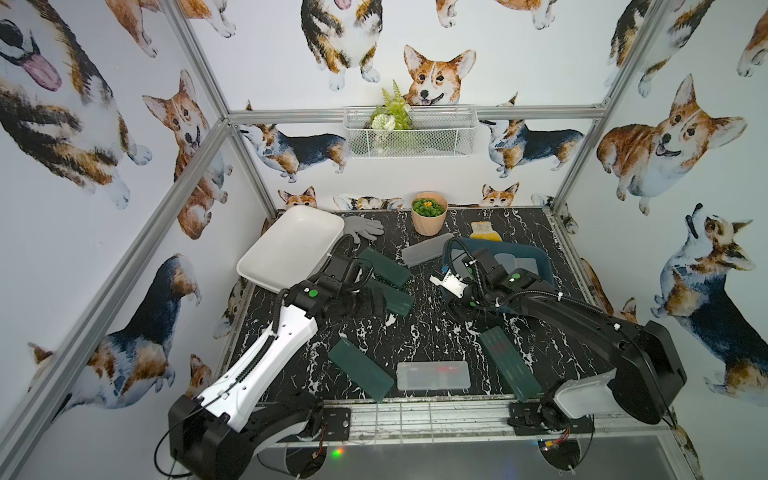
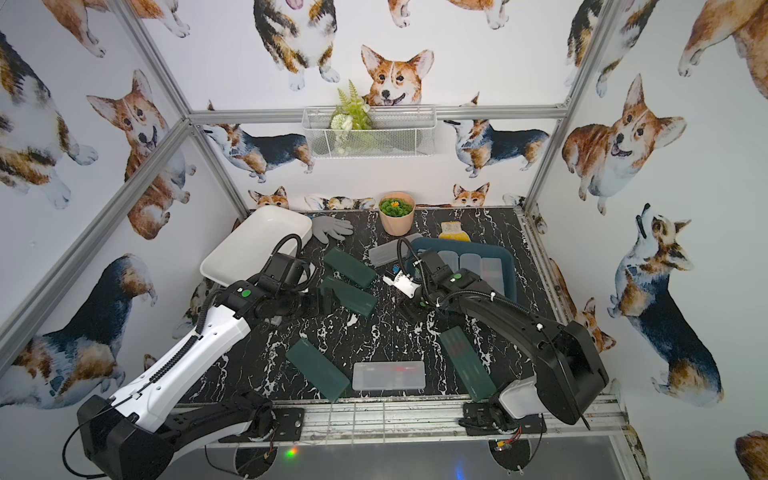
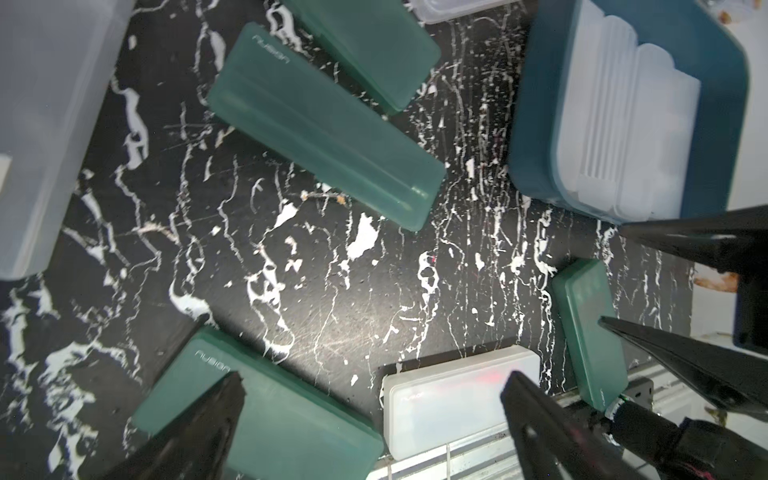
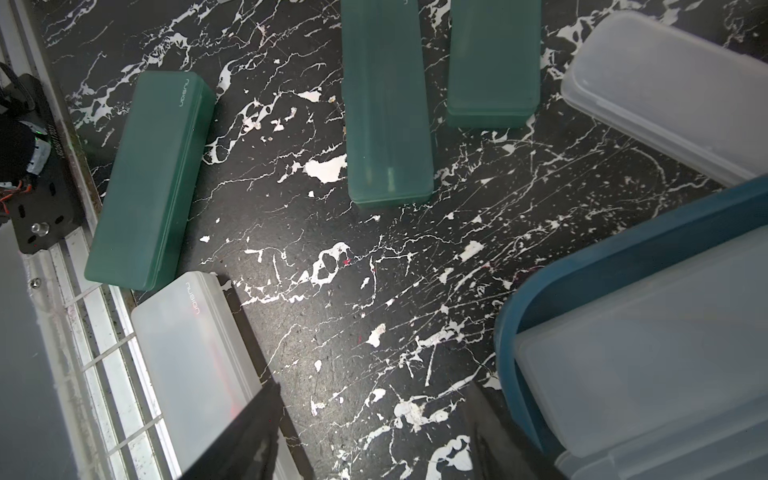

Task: Place the pencil cases by color into the storage box
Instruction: Move the pencil case to the center of the board.

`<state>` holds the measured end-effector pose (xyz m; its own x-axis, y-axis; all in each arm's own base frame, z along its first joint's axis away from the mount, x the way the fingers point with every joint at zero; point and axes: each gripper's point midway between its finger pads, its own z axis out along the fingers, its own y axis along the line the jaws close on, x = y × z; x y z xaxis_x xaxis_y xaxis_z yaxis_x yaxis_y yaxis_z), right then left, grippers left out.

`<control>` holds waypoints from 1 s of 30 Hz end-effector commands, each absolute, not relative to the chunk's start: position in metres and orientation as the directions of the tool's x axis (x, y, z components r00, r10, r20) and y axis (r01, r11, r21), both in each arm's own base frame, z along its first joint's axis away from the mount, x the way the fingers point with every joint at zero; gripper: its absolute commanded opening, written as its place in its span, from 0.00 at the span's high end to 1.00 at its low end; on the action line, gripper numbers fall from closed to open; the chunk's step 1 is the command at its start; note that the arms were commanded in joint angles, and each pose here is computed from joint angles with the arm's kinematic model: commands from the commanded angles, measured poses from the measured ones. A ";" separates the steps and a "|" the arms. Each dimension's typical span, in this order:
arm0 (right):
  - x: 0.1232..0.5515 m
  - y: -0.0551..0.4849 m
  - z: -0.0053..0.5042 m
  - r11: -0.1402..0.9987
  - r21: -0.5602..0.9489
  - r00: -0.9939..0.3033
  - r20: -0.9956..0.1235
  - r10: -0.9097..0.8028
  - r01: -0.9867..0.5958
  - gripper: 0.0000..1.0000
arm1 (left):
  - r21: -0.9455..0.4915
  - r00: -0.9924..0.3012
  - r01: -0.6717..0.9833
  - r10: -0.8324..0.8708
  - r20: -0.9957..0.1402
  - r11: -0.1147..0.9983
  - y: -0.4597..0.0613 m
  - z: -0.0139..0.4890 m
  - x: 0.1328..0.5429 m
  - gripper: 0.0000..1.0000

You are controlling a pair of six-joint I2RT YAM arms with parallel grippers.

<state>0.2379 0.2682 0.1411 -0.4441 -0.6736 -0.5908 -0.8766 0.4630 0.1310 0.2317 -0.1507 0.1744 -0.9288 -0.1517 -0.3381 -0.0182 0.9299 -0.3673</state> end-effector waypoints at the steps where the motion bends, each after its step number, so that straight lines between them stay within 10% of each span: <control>1: 0.239 0.272 0.141 0.450 0.134 -0.434 -0.599 -0.673 -0.883 0.29 | -0.261 -0.931 -0.245 -0.302 -0.206 0.934 -0.117 0.156 0.197 0.00; 24: 0.176 0.285 0.123 0.190 0.087 -0.206 -0.544 -0.814 -0.978 0.29 | -0.337 -0.683 -0.683 -0.730 -0.020 0.648 -0.091 0.137 0.195 0.00; 30: 0.178 0.285 0.127 0.266 0.097 -0.274 -0.553 -0.787 -0.959 0.29 | -0.345 -0.758 -0.587 -0.647 -0.083 0.732 -0.116 0.145 0.211 0.00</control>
